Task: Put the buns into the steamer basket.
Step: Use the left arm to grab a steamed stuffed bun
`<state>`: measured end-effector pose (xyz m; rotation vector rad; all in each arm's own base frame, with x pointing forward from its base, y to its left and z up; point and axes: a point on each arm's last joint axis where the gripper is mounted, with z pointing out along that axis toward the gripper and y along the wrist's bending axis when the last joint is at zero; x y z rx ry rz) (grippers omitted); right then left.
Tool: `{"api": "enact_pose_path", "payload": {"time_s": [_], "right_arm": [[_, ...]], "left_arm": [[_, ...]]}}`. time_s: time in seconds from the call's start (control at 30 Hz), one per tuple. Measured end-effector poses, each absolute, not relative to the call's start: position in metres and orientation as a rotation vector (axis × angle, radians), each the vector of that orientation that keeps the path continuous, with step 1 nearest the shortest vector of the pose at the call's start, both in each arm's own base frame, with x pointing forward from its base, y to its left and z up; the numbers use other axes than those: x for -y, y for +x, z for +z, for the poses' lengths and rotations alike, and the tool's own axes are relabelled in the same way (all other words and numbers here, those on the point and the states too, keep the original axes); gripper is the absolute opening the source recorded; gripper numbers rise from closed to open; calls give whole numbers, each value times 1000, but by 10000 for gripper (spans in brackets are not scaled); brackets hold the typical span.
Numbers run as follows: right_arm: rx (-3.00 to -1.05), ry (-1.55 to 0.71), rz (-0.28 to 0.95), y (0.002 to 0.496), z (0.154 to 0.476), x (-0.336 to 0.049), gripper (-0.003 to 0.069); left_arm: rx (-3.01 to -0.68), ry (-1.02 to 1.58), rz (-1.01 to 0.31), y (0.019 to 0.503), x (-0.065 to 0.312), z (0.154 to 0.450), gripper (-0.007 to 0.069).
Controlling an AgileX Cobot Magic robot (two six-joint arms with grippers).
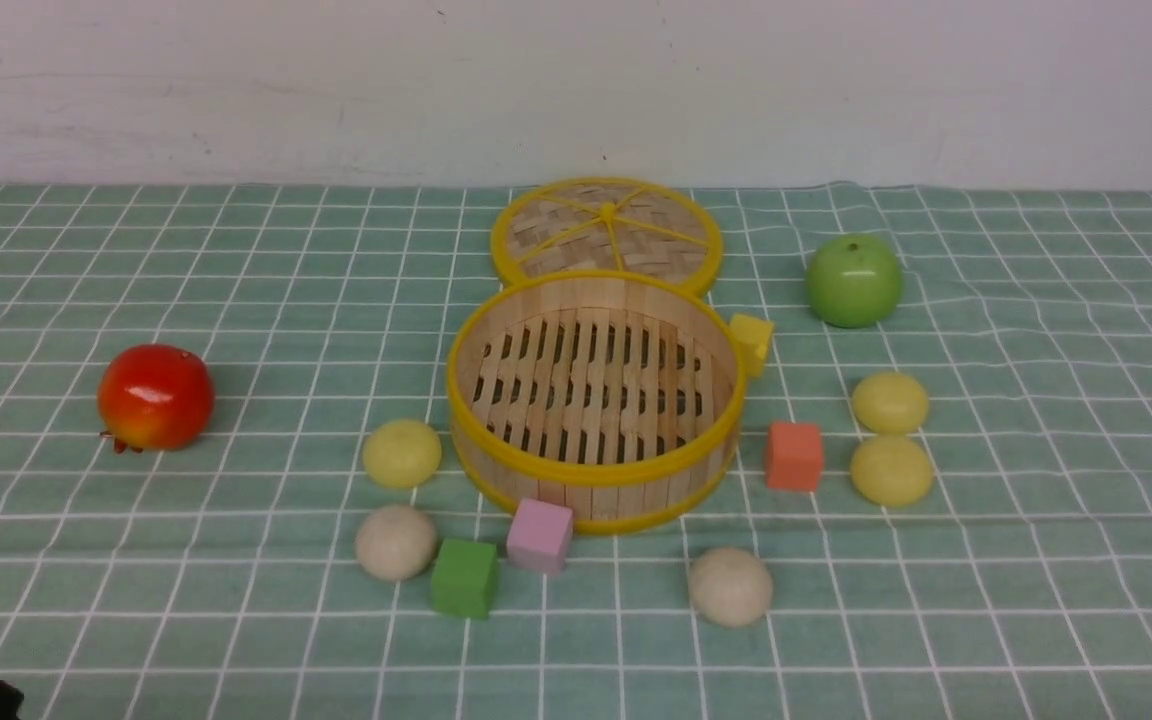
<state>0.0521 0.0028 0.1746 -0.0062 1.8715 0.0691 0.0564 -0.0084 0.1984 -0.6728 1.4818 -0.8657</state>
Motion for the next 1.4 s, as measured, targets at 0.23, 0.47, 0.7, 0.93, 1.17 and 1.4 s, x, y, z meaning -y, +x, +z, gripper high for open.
{"api": "enact_pose_path", "payload": {"time_s": [0.23, 0.47, 0.7, 0.93, 1.17, 1.4], "right_arm": [[-1872, -6, 69, 52, 175, -3, 240], [-1872, -6, 69, 52, 175, -3, 240], [-1872, -6, 69, 52, 175, -3, 240], [-1872, -6, 69, 52, 175, -3, 240], [-1872, -6, 69, 52, 175, -3, 240], [-1872, -6, 69, 52, 175, -3, 240]], "left_arm": [[-1494, -691, -1017, 49, 16, 226, 142], [-1775, -337, -857, 54, 32, 292, -13], [-2428, -71, -687, 122, 48, 313, -13], [-2690, 20, -576, 209, 62, 282, -13], [-2763, 290, -475, 247, 121, 267, -13], [-2764, 244, -144, 303, 125, 253, -9]]}}
